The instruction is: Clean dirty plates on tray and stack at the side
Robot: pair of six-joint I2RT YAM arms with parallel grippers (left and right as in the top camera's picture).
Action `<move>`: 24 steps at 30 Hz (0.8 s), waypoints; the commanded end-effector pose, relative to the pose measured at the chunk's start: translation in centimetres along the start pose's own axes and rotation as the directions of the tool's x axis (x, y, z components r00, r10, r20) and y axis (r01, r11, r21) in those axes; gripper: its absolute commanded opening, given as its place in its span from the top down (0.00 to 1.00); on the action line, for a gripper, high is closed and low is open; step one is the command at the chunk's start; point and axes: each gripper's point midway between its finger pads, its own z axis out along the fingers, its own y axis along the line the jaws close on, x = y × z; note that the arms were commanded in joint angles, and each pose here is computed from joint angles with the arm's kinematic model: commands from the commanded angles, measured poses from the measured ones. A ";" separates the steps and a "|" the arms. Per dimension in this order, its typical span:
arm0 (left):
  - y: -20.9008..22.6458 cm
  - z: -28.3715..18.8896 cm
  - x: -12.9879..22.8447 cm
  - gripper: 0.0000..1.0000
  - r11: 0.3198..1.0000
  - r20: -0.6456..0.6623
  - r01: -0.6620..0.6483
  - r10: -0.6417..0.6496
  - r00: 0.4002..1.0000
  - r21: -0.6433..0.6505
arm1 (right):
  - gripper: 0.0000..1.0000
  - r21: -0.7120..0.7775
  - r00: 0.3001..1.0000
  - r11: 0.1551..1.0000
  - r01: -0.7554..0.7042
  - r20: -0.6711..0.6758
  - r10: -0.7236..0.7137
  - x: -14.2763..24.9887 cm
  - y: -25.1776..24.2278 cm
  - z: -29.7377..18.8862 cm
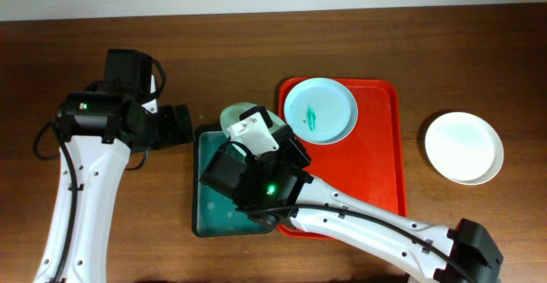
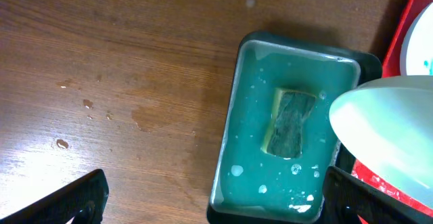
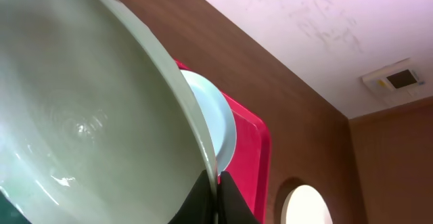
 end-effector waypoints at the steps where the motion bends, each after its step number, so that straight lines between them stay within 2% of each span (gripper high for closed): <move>1: 0.1 -0.4 -0.1 0.01 1.000 0.017 0.004 -0.004 1.000 0.000 | 0.96 -0.012 0.998 0.998 -0.055 0.024 0.055 -1.1 -1.0 -0.8; 9: 0.1 -0.4 -0.1 0.01 1.000 0.017 0.004 -0.004 1.000 0.000 | 0.96 0.005 0.998 0.998 -0.059 0.025 0.059 -1.1 -1.4 -0.6; 18: 0.1 -0.4 -0.1 0.01 1.000 0.017 0.004 -0.004 1.000 0.000 | 0.96 -0.040 0.997 0.996 -0.077 0.023 0.077 -1.3 -0.7 -0.8; 19: 0.1 -0.4 -0.1 0.01 1.000 0.017 0.004 -0.004 1.000 0.000 | 0.96 -0.025 0.997 0.997 -0.069 0.032 0.069 -1.4 -0.9 -0.9; 20: 0.1 -0.4 -0.1 0.01 1.000 0.017 0.004 -0.004 1.000 0.000 | 0.96 0.055 0.995 0.995 -0.083 0.059 0.080 -1.7 -2.4 -0.8; 21: 0.1 -0.4 -0.1 0.01 1.000 0.017 0.004 -0.004 1.000 0.000 | 0.96 -0.022 0.992 0.993 -0.114 0.050 0.115 -2.0 -1.0 -1.1; 23: 0.1 -0.4 -0.1 0.00 1.000 0.017 0.004 -0.004 1.000 0.000 | 0.96 0.041 0.993 0.994 -0.098 0.076 0.095 -2.3 -2.0 -1.2; 24: 0.1 -0.4 -0.1 0.01 1.000 0.017 0.004 -0.004 1.000 0.000 | 0.96 -0.019 0.990 0.992 -0.128 0.061 0.129 -2.3 -1.0 -1.1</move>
